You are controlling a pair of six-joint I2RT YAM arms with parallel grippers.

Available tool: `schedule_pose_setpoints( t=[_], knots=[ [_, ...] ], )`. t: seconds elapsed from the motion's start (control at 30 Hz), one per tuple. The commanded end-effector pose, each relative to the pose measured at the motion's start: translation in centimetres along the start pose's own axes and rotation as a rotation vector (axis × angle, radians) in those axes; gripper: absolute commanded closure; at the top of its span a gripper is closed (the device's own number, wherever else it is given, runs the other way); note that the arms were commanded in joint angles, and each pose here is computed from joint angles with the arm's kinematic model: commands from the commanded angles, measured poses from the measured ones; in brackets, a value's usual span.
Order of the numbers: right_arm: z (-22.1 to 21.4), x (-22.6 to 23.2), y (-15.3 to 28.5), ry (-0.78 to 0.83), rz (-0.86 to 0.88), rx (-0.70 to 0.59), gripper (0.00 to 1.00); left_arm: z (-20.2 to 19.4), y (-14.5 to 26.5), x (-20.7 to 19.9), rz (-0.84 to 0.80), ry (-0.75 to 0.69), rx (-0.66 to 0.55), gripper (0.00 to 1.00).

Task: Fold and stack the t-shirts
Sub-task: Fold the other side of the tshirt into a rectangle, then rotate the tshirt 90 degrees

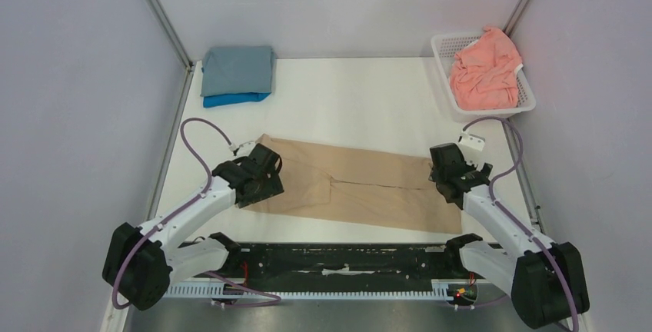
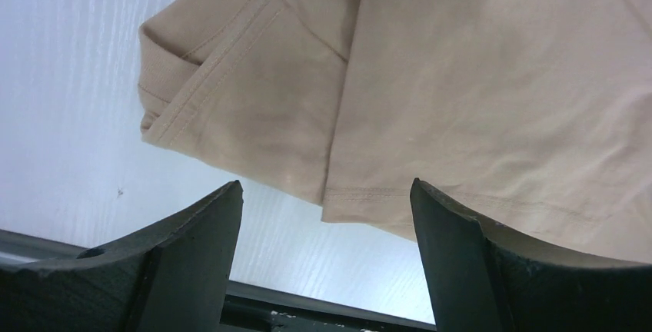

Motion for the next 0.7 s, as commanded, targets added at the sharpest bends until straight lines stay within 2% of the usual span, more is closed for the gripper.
schedule_pose_setpoints(
  t=[0.0, 0.1, 0.27, 0.33, 0.43, 0.5, 0.67],
  knots=[
    [0.5, -1.8, 0.8, -0.048, -0.051, -0.061, 0.02, 2.9, 1.7, -3.1, -0.147, 0.077, -0.090, 0.14],
    [1.1, -0.8, 1.3, -0.050, 0.050, -0.083, 0.02, 3.7, 2.0, -5.8, -0.294, 0.062, -0.093, 0.14],
    [2.7, 6.5, 3.9, 0.075, 0.687, -0.195, 0.02, 4.2, 0.9, -9.6, -0.456, 0.037, -0.057, 0.14],
    [3.8, 8.4, 4.8, 0.069, 0.818, -0.244, 0.02, 4.4, 0.0, -11.1, -0.492, 0.036, -0.034, 0.14],
    [4.1, 10.7, 5.2, 0.074, 0.932, -0.214, 0.02, 4.3, -2.2, -12.9, -0.514, 0.029, 0.010, 0.14],
    [3.2, 11.9, 4.5, 0.101, 0.968, -0.146, 0.02, 4.5, -4.3, -13.1, -0.436, 0.036, 0.042, 0.14],
    [1.2, 12.1, 2.0, 0.115, 0.865, -0.033, 0.02, 7.4, -9.4, -15.8, -0.379, 0.119, 0.117, 0.13]
  ],
)
Point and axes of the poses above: each gripper's point midway between its finger pads, its own y axis back along the fingers, its own x axis along the line the jaws close on, z = x × y, the point moved 5 cm from there along y, back along the fingers, and after that the axes turned 5 degrees about -y, right-handed, at the moved point
